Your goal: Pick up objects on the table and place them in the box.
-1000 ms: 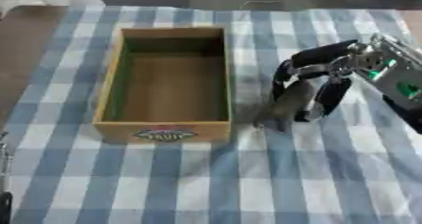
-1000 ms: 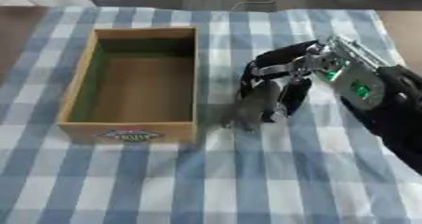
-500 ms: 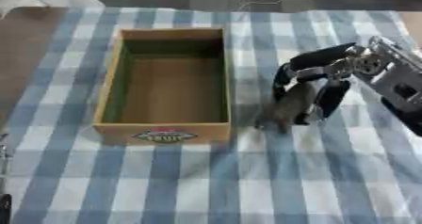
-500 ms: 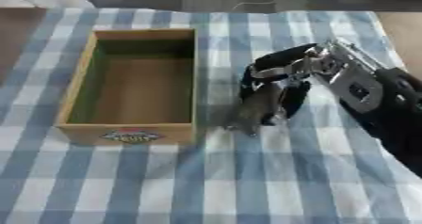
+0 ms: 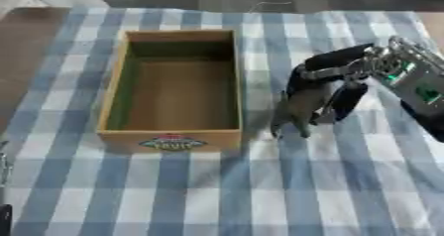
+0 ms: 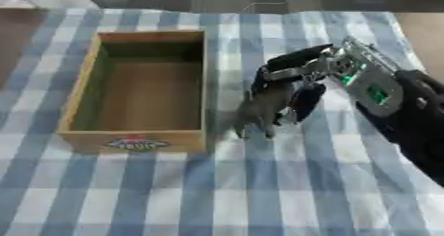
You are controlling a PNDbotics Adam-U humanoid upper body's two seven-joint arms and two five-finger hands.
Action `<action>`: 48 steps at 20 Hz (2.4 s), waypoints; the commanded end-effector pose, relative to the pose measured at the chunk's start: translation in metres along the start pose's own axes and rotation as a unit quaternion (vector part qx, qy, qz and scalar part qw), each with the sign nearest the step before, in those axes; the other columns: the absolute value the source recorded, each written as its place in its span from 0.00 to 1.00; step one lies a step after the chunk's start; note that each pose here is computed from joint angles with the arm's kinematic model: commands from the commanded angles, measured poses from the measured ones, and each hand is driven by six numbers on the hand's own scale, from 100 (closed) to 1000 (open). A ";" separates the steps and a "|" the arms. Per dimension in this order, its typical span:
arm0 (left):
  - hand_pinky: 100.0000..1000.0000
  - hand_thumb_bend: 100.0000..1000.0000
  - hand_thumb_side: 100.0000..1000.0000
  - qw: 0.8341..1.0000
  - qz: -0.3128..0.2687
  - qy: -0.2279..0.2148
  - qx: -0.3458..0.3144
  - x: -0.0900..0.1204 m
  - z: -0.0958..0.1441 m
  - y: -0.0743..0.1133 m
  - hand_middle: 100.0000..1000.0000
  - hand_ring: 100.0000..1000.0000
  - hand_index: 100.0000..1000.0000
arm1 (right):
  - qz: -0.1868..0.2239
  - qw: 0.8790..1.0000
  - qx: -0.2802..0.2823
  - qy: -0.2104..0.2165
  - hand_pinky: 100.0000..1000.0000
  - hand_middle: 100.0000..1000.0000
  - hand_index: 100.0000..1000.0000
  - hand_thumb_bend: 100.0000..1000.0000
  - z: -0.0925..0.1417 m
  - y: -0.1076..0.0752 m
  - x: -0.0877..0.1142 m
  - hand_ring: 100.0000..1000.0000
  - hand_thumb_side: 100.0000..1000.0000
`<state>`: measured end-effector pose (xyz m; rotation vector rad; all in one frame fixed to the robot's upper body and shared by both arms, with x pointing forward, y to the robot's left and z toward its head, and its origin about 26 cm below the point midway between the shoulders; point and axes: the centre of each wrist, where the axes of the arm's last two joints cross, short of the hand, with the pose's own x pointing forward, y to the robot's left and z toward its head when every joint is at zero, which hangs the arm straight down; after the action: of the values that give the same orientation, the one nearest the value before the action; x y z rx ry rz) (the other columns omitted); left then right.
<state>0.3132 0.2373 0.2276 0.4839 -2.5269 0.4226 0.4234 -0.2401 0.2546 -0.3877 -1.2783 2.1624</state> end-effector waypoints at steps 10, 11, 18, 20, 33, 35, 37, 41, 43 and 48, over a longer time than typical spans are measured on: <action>0.81 0.00 0.58 1.000 0.006 -0.014 -0.003 0.007 -0.005 0.000 0.76 0.82 0.69 | 0.052 0.997 -0.053 0.005 0.77 0.40 0.54 0.00 0.027 -0.037 0.016 0.82 0.00; 0.81 0.00 0.58 1.000 0.006 -0.014 -0.003 0.007 -0.005 0.000 0.76 0.82 0.69 | 0.058 0.997 -0.059 0.006 0.77 0.40 0.54 0.00 0.028 -0.041 0.019 0.82 0.09; 0.81 0.00 0.58 1.000 0.005 -0.014 -0.006 0.006 -0.004 0.000 0.76 0.82 0.69 | 0.093 0.992 -0.085 0.009 0.78 0.39 0.53 0.00 0.033 -0.077 0.035 0.82 0.00; 0.81 0.00 0.58 1.000 0.005 -0.014 -0.007 0.006 -0.004 0.000 0.76 0.82 0.69 | 0.100 0.991 -0.089 0.006 0.79 0.40 0.53 0.00 0.032 -0.087 0.040 0.82 0.00; 0.81 0.00 0.58 1.000 0.011 -0.012 -0.014 0.007 -0.003 -0.002 0.76 0.82 0.69 | 0.119 0.987 -0.104 0.000 0.79 0.39 0.52 0.00 0.026 -0.114 0.051 0.82 0.00; 0.81 0.00 0.58 1.000 0.016 -0.010 -0.019 0.007 -0.002 -0.005 0.76 0.82 0.69 | 0.124 0.986 -0.113 -0.001 0.79 0.40 0.52 0.00 0.019 -0.126 0.058 0.82 0.00; 0.81 0.00 0.58 1.000 0.018 -0.011 -0.020 0.008 -0.002 -0.005 0.76 0.82 0.69 | 0.127 0.985 -0.114 -0.001 0.79 0.39 0.52 0.00 0.009 -0.139 0.065 0.82 0.00; 0.81 0.00 0.58 1.000 0.020 -0.011 -0.019 0.008 -0.003 -0.006 0.76 0.82 0.69 | 0.121 0.986 -0.113 -0.008 0.79 0.38 0.51 0.00 -0.017 -0.152 0.074 0.82 0.01; 0.81 0.00 0.58 1.000 0.020 -0.010 -0.018 0.008 -0.002 -0.006 0.76 0.82 0.69 | 0.122 0.986 -0.116 -0.016 0.78 0.38 0.51 0.00 -0.031 -0.156 0.077 0.82 0.01; 0.81 0.00 0.58 1.000 0.022 -0.009 -0.019 0.008 -0.002 -0.006 0.76 0.82 0.69 | 0.135 0.981 -0.137 -0.029 0.78 0.37 0.51 0.00 -0.045 -0.163 0.084 0.82 0.02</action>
<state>0.3131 0.2323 0.2270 0.4362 -2.5305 0.3856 0.4401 -0.0997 0.3624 -0.6041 -1.6035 2.2332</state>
